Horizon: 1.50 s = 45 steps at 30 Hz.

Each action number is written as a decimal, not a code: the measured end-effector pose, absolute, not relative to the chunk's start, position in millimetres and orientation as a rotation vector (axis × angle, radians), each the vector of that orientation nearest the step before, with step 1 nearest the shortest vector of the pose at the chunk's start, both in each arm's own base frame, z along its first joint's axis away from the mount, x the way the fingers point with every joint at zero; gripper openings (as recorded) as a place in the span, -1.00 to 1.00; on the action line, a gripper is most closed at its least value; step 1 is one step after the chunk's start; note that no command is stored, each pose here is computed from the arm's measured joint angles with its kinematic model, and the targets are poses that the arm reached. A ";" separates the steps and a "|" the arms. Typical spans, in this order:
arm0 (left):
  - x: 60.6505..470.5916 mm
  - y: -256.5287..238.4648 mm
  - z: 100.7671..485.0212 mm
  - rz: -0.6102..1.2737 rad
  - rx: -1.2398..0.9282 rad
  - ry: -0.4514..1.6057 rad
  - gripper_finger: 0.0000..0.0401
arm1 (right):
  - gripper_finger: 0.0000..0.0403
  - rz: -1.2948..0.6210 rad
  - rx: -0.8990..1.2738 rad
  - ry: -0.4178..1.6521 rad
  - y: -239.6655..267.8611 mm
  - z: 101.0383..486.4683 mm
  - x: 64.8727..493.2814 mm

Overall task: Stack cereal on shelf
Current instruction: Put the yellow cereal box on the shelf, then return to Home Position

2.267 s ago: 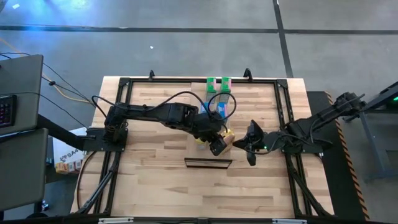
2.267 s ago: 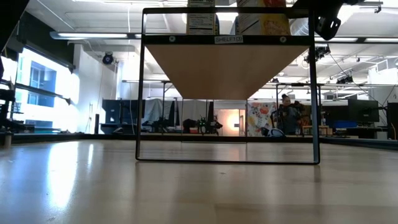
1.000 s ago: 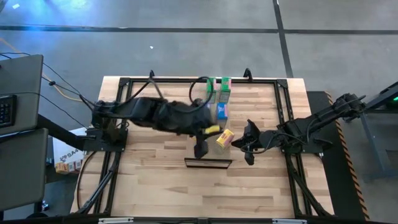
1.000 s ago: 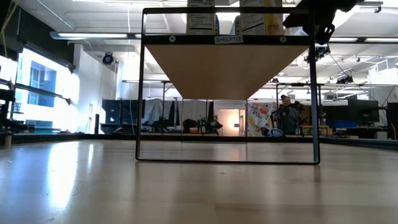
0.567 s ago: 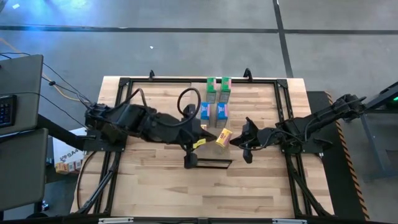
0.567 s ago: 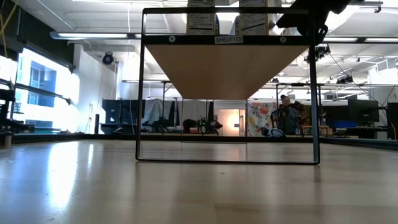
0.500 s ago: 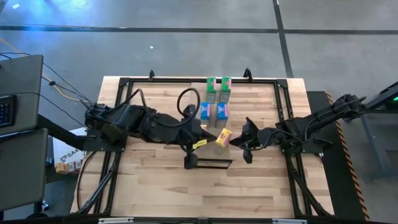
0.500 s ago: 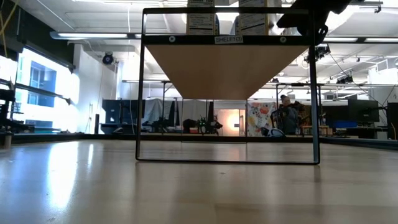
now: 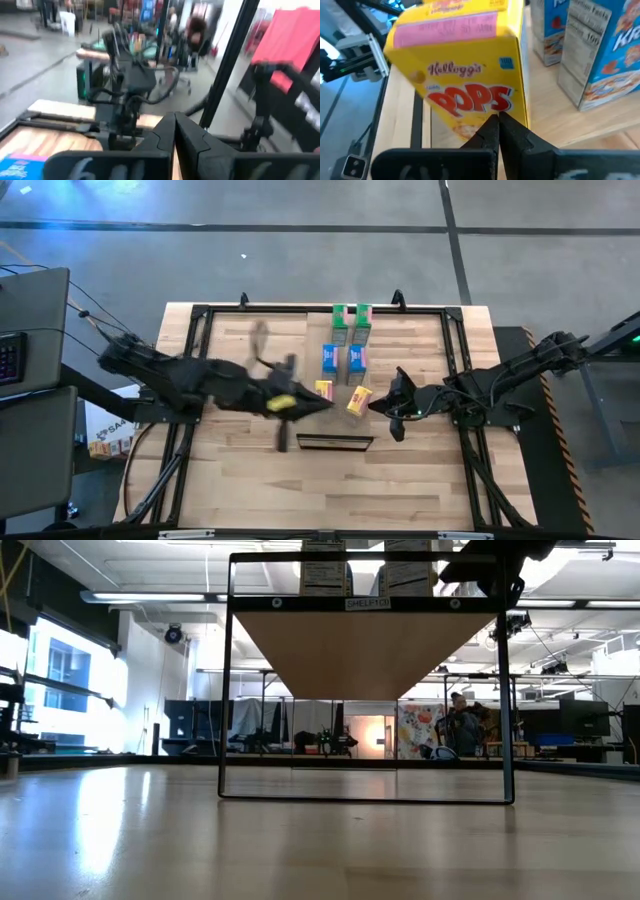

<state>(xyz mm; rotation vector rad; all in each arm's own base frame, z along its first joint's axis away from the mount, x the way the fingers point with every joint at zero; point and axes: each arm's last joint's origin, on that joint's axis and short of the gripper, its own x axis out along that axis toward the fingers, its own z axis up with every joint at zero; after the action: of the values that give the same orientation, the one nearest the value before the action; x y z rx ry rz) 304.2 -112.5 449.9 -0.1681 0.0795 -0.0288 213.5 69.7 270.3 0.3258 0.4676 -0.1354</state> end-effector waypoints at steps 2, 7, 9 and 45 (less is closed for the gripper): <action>286.8 -105.4 448.1 -0.033 -0.201 -0.005 -1.00 | -1.00 -0.152 0.326 0.462 67.7 270.2 214.6; 245.1 -86.6 423.0 -0.016 -0.249 -0.105 -1.00 | -1.00 -0.185 0.353 0.453 61.4 269.8 218.2; 234.5 -78.7 411.6 -0.006 -0.278 -0.132 -1.00 | -1.00 -0.193 0.362 0.445 58.4 269.9 220.5; 92.5 -10.1 237.0 -0.098 -0.443 -0.399 -1.00 | -1.00 -0.187 0.565 0.316 19.5 299.7 197.7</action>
<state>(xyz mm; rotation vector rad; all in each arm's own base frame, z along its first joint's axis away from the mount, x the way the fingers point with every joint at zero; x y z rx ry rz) 92.5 -10.1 237.0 -0.4431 -0.3995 -0.0976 197.7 19.5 299.7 0.5647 0.3155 -0.1875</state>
